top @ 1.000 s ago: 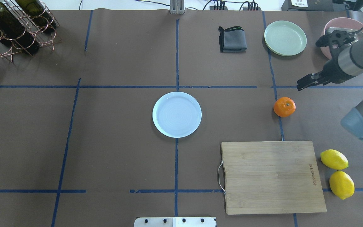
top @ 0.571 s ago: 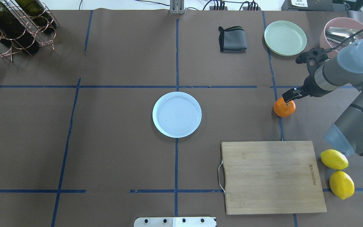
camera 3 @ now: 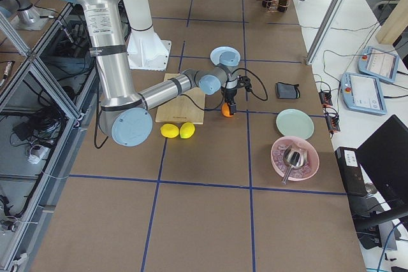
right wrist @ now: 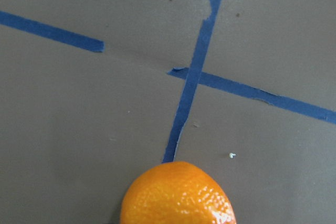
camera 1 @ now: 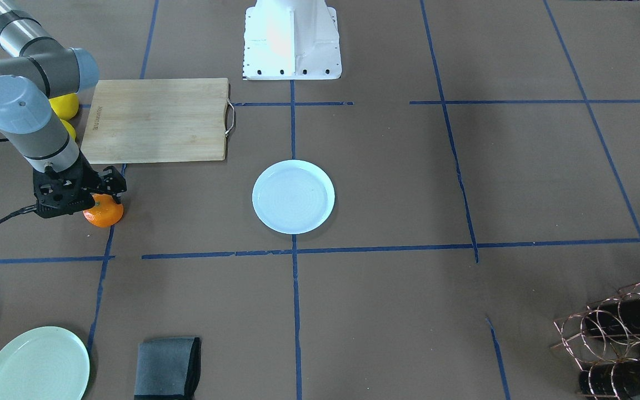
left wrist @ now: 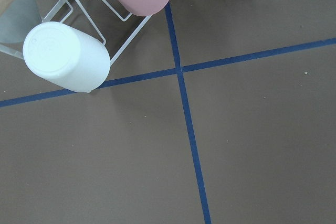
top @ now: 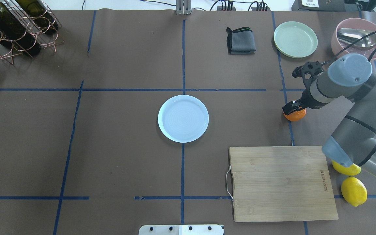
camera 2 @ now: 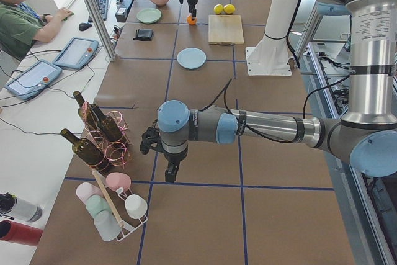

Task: Pick orange to plate
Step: 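Close the right gripper around the orange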

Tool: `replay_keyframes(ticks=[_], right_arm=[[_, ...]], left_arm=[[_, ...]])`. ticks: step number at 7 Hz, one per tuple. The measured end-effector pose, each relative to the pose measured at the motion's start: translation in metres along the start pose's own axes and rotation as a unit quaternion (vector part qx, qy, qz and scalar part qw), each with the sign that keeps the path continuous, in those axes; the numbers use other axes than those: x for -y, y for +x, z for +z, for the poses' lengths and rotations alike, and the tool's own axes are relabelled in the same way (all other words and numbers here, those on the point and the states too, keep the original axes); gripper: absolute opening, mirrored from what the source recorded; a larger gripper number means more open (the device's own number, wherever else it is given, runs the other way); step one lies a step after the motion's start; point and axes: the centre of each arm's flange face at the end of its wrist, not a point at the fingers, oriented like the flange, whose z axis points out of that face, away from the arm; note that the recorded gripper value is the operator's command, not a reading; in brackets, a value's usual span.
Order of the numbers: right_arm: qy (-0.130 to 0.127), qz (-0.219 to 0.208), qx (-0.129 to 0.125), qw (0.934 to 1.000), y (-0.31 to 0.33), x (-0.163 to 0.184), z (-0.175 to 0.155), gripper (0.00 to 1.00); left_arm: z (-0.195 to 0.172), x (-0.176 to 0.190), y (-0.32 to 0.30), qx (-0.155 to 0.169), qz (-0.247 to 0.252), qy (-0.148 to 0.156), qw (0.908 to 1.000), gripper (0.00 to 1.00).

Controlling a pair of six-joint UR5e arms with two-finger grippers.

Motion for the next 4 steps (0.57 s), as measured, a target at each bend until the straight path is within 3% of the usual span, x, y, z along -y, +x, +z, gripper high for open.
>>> replay_keyframes(ticks=[1, 3, 4], right_arm=[[-0.002, -0.002, -0.002, 1.0, -0.004, 0.002, 0.005, 1.0], [-0.007, -0.001, -0.009, 0.9999, -0.003, 0.003, 0.015, 0.4], [-0.008, 0.0, -0.01, 0.9999, -0.003, 0.004, 0.016, 0.21]], left_arm=[[0.0, 0.0, 0.0, 0.0, 0.0, 0.0, 1.0, 1.0], [-0.001, 0.001, 0.001, 0.0, 0.001, 0.001, 1.0, 1.0], [-0.002, 0.001, 0.001, 0.0, 0.002, 0.002, 1.0, 1.0]])
